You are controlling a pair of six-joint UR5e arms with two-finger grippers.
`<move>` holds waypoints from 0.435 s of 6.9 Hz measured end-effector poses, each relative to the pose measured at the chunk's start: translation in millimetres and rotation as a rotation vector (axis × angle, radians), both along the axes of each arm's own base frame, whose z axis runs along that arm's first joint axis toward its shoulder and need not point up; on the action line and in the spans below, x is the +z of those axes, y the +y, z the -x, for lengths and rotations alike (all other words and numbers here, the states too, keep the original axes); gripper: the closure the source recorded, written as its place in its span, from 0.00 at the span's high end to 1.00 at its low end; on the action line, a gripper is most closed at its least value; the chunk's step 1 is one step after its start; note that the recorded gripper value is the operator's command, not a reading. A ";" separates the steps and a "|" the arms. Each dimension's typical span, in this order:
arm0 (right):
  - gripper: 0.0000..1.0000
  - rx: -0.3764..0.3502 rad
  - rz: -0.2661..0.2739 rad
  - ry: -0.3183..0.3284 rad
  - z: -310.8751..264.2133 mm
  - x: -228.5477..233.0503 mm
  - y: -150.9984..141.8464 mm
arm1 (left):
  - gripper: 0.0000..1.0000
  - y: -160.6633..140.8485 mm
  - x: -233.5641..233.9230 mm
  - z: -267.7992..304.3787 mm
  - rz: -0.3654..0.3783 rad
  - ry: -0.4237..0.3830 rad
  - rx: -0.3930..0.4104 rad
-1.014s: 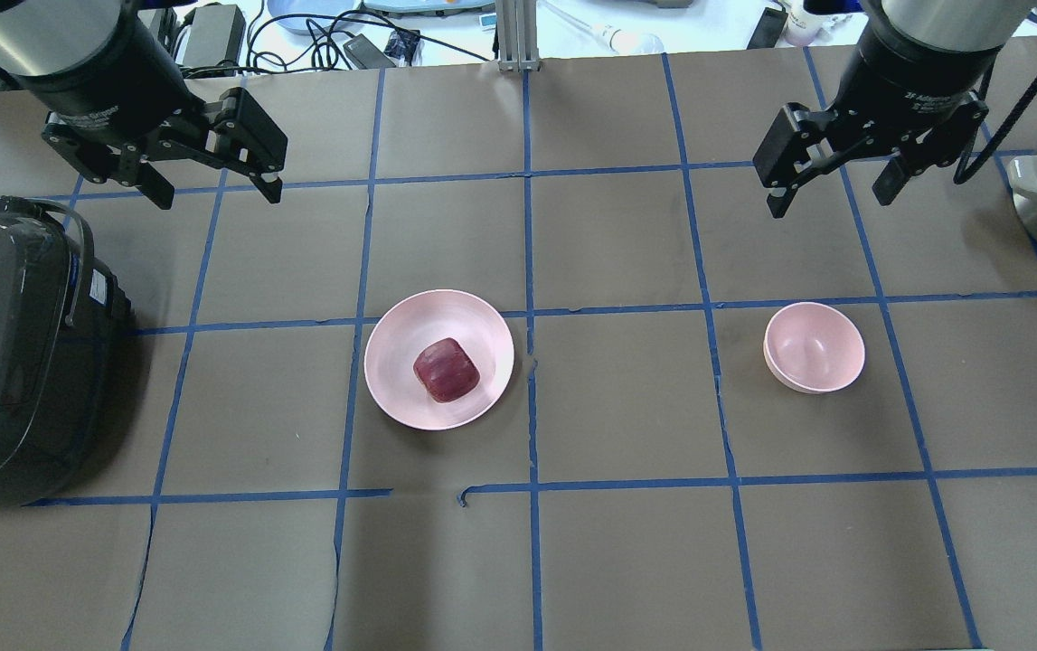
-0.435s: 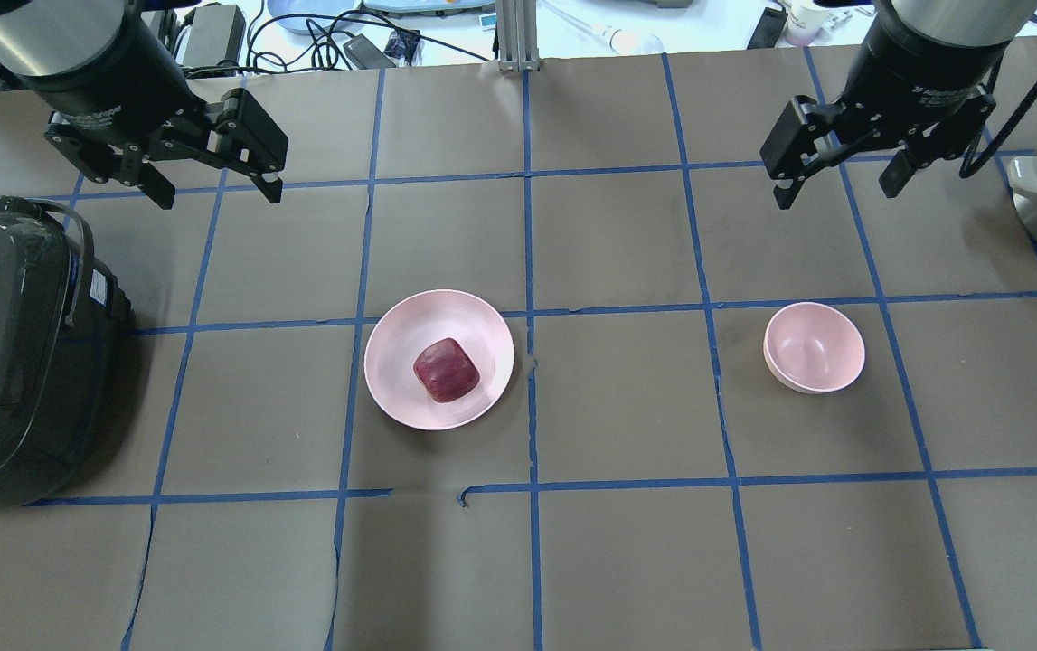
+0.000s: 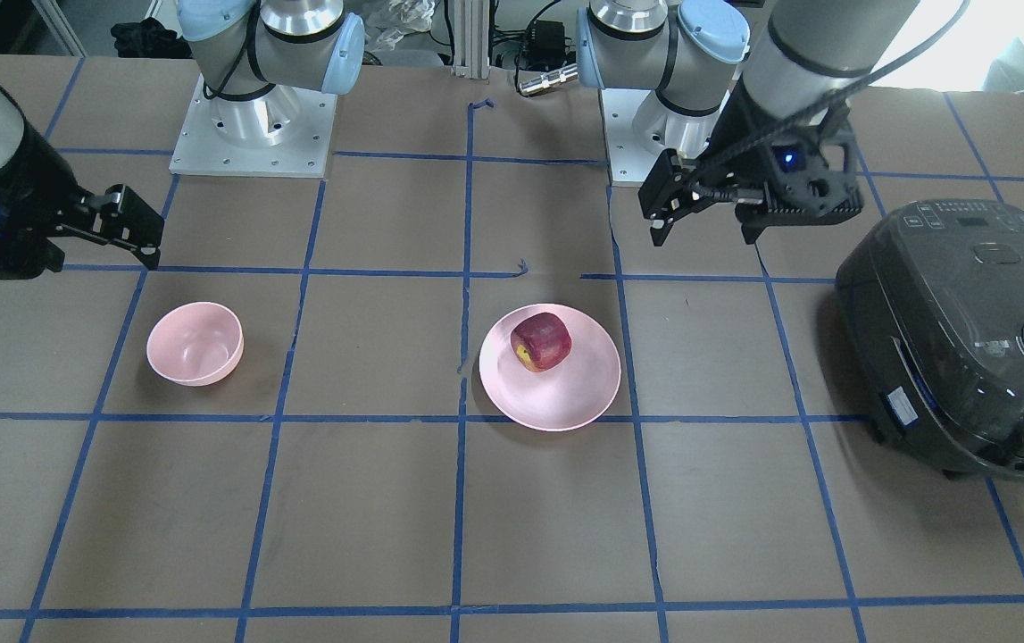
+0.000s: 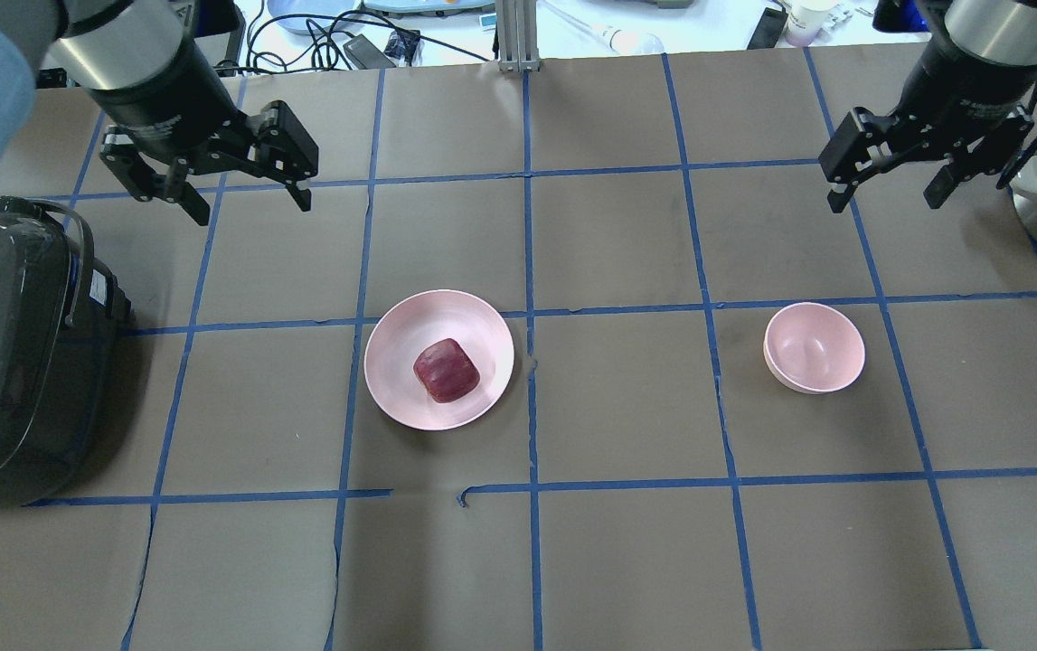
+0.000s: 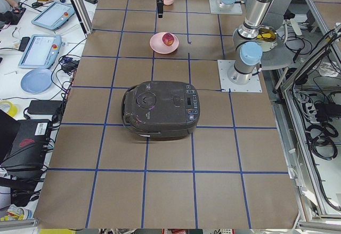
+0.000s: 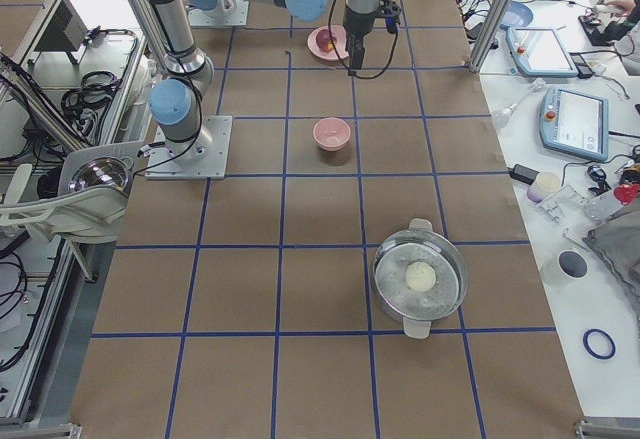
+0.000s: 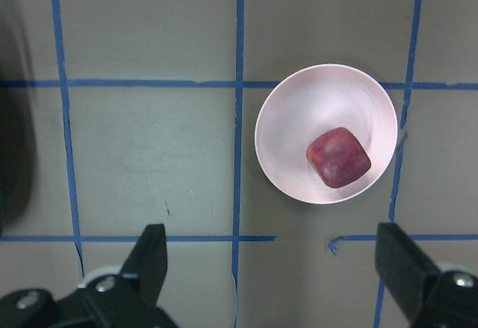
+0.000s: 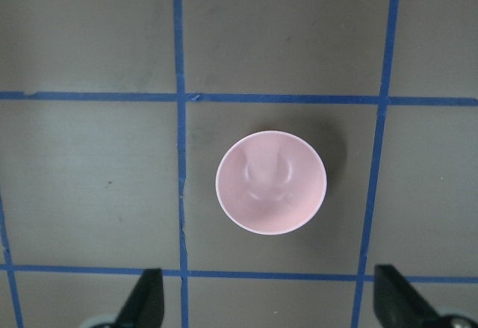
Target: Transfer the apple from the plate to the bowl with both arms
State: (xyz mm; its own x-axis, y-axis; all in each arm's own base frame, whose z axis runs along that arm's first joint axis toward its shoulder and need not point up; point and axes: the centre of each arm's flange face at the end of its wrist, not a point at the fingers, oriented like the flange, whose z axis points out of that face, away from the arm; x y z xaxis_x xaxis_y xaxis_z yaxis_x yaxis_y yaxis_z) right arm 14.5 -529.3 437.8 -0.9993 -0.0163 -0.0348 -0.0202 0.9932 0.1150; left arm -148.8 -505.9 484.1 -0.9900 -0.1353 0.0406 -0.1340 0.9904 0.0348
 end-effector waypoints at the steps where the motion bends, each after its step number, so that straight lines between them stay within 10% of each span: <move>1: 1.00 0.014 -0.009 -0.006 25.3 -38.8 -6.2 | 1.00 -3.0 -31.3 23.9 -0.028 -0.006 0.107; 3: 1.00 0.071 0.025 -0.015 55.8 -109.4 2.7 | 1.00 5.9 -100.3 73.6 -0.060 -0.027 0.334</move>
